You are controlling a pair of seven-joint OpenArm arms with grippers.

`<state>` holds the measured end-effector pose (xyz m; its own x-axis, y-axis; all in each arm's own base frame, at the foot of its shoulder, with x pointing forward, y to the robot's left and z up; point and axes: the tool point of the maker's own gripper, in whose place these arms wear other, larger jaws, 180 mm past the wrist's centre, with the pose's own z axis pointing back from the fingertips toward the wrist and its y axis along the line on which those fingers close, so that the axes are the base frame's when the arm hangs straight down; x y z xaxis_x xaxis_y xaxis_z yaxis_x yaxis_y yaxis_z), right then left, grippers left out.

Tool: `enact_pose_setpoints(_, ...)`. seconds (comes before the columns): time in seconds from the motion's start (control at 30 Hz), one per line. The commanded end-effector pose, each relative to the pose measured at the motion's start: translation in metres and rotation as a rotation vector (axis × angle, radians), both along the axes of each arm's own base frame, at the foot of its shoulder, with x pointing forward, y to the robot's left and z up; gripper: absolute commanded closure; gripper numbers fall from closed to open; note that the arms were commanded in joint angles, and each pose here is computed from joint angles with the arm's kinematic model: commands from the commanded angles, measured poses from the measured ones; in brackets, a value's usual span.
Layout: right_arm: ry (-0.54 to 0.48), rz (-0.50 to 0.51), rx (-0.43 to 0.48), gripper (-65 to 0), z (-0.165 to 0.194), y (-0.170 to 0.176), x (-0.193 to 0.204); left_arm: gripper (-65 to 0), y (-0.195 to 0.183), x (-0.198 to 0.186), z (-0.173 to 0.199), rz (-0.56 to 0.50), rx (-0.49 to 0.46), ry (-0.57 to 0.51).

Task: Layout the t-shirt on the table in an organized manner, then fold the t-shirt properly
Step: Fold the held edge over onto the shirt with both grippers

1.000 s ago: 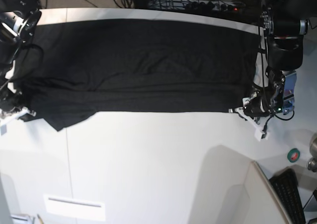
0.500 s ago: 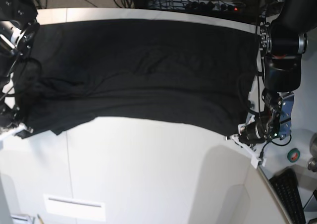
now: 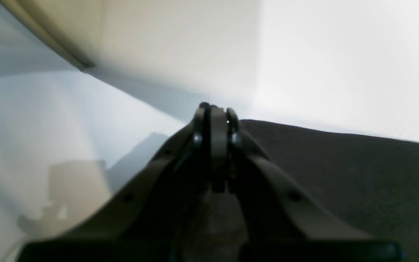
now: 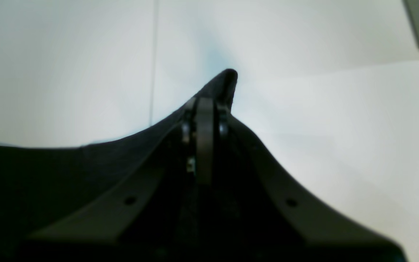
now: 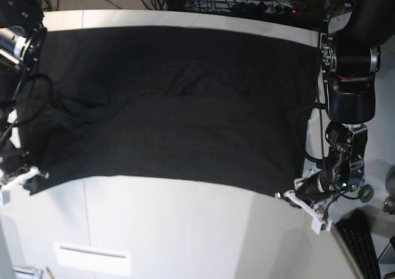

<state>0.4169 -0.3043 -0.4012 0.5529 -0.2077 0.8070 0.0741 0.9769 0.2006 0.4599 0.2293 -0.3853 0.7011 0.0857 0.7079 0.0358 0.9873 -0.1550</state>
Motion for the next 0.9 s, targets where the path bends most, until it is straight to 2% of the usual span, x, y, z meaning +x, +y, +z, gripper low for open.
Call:
enact_pose_setpoints(0.0,-0.071,-0.022,-0.027,0.0,0.024,-0.018,0.011,0.0,0.005,0.011,0.018,0.006,0.004,-0.054)
enact_pose_setpoints(0.3,-0.002,-0.022,-0.019,0.0,-0.004,-0.017,-0.013,0.0,0.001,-0.014,0.003,-0.017,0.021,-0.041)
enact_pose_setpoints(0.6,0.047,-0.053,-0.027,0.0,-0.020,-0.043,-0.029,0.0,-0.017,-0.041,0.013,-0.084,0.054,-0.104)
enact_pose_setpoints(0.77,0.058,-0.040,-0.072,0.0,-0.020,-0.048,-0.045,0.0,-0.020,-0.058,-0.002,-0.091,0.049,-0.067)
enact_pose_setpoints(0.87,0.081,-0.025,-0.108,0.0,-0.016,-0.049,-0.054,0.0,0.003,-0.068,-0.001,-0.048,0.063,-0.020)
